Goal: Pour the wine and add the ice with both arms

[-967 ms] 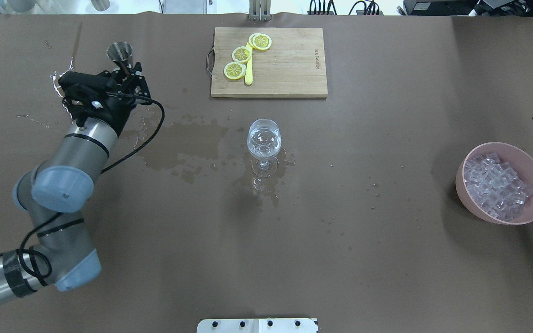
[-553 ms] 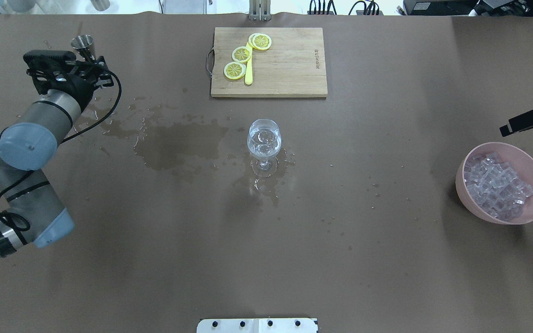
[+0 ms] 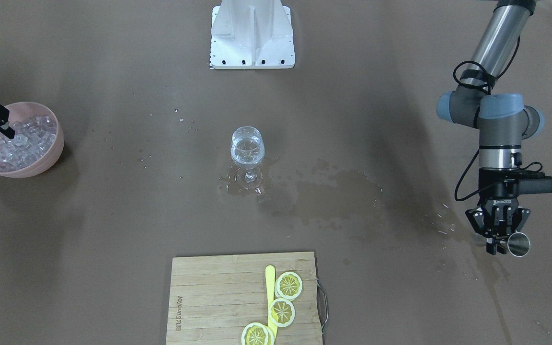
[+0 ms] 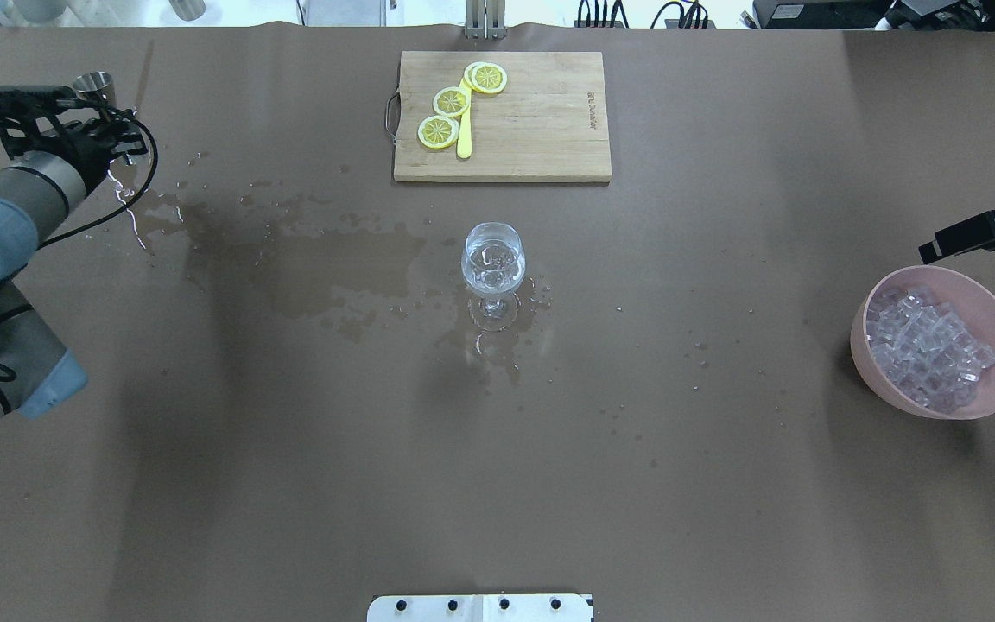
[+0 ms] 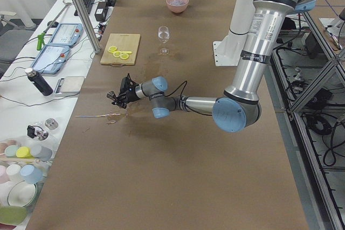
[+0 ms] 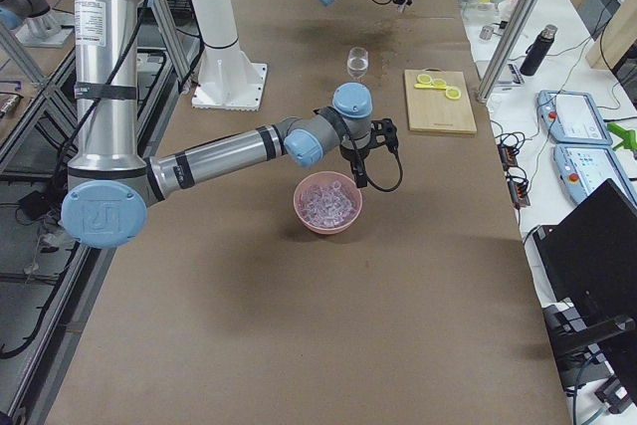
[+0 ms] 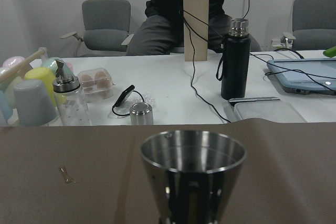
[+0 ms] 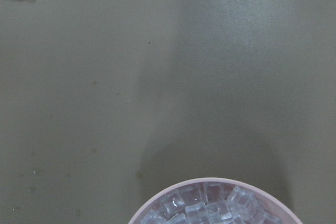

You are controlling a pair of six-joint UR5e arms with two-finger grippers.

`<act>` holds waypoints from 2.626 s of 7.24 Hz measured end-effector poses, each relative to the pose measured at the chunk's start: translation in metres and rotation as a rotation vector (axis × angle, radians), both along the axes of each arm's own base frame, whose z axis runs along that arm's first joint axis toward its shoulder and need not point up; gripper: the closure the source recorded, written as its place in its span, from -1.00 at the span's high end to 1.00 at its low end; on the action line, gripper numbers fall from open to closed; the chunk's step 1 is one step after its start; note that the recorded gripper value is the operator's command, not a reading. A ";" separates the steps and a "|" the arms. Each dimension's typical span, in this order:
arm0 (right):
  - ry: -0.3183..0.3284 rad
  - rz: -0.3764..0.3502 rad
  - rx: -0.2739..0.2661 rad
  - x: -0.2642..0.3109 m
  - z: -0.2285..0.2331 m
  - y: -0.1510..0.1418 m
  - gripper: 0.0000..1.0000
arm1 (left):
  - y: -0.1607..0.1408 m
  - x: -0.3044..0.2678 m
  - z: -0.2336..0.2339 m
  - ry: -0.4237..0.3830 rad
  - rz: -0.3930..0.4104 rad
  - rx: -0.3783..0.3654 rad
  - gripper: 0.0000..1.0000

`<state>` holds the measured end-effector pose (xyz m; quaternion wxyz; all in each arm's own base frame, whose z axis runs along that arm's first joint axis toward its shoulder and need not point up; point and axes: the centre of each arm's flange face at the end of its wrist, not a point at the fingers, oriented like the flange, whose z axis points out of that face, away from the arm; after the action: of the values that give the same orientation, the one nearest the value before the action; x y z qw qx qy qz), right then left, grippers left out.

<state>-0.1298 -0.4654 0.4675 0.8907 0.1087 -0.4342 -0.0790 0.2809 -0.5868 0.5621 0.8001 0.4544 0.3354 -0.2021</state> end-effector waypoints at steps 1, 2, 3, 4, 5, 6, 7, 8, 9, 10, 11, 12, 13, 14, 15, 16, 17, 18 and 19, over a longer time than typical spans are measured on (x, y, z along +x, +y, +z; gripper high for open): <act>0.001 0.000 0.001 0.000 0.000 0.000 0.99 | 0.004 -0.008 0.017 0.004 0.005 -0.003 -1.00; 0.000 0.000 0.003 0.000 -0.001 0.000 0.99 | 0.008 -0.012 0.029 0.002 -0.001 -0.002 -1.00; 0.001 0.001 0.004 -0.001 -0.001 0.000 0.99 | 0.009 -0.014 0.037 -0.008 -0.019 -0.003 -1.00; 0.003 0.000 0.005 -0.001 -0.001 0.000 0.99 | 0.010 -0.015 0.042 -0.015 -0.031 -0.006 -0.99; 0.003 -0.001 0.006 -0.002 -0.001 0.000 0.99 | 0.010 -0.015 0.044 -0.017 -0.037 -0.008 -0.71; 0.003 -0.001 0.006 -0.002 -0.001 0.000 0.99 | 0.010 -0.015 0.046 -0.018 -0.039 -0.010 -0.49; 0.004 -0.002 0.006 -0.003 -0.001 0.000 0.99 | 0.010 -0.014 0.048 -0.020 -0.039 -0.015 -0.28; 0.004 -0.003 0.006 -0.003 -0.001 0.000 0.99 | 0.011 -0.014 0.052 -0.023 -0.039 -0.020 -0.20; 0.004 -0.003 0.006 -0.003 -0.001 0.000 0.99 | 0.012 -0.013 0.055 -0.026 -0.038 -0.024 -0.06; 0.003 -0.003 0.006 -0.003 -0.001 0.000 0.99 | 0.012 -0.012 0.056 -0.028 -0.035 -0.026 0.01; 0.003 -0.003 0.008 -0.003 -0.002 0.000 0.99 | 0.013 -0.011 0.057 -0.029 -0.032 -0.028 0.05; 0.002 -0.003 0.010 -0.003 -0.003 0.001 0.99 | 0.014 -0.010 0.058 -0.029 -0.028 -0.030 0.63; 0.001 -0.003 0.011 -0.003 -0.005 0.001 0.99 | 0.014 -0.010 0.058 -0.027 -0.022 -0.030 0.97; 0.000 -0.002 0.014 -0.002 -0.007 0.002 0.99 | 0.017 -0.009 0.057 -0.021 -0.003 -0.029 0.98; -0.001 -0.002 0.016 -0.002 -0.008 0.003 0.99 | 0.021 -0.010 0.056 -0.008 0.032 -0.030 0.98; -0.001 -0.002 0.016 -0.001 -0.009 0.003 0.99 | 0.028 -0.014 0.054 0.006 0.065 -0.031 0.98; 0.000 -0.002 0.015 -0.001 -0.008 0.003 0.99 | 0.038 -0.023 0.054 0.015 0.092 -0.032 0.97; 0.000 -0.002 0.014 -0.001 -0.008 0.004 0.99 | 0.052 -0.040 0.057 0.024 0.122 -0.038 0.98; 0.003 -0.001 0.012 -0.001 -0.006 0.004 0.99 | 0.065 -0.064 0.058 0.044 0.161 -0.054 0.97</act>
<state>-0.1307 -0.4615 0.4613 0.8907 0.1139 -0.4323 -0.0821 0.2168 -0.5221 0.6201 0.8182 0.3999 0.3826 -0.1559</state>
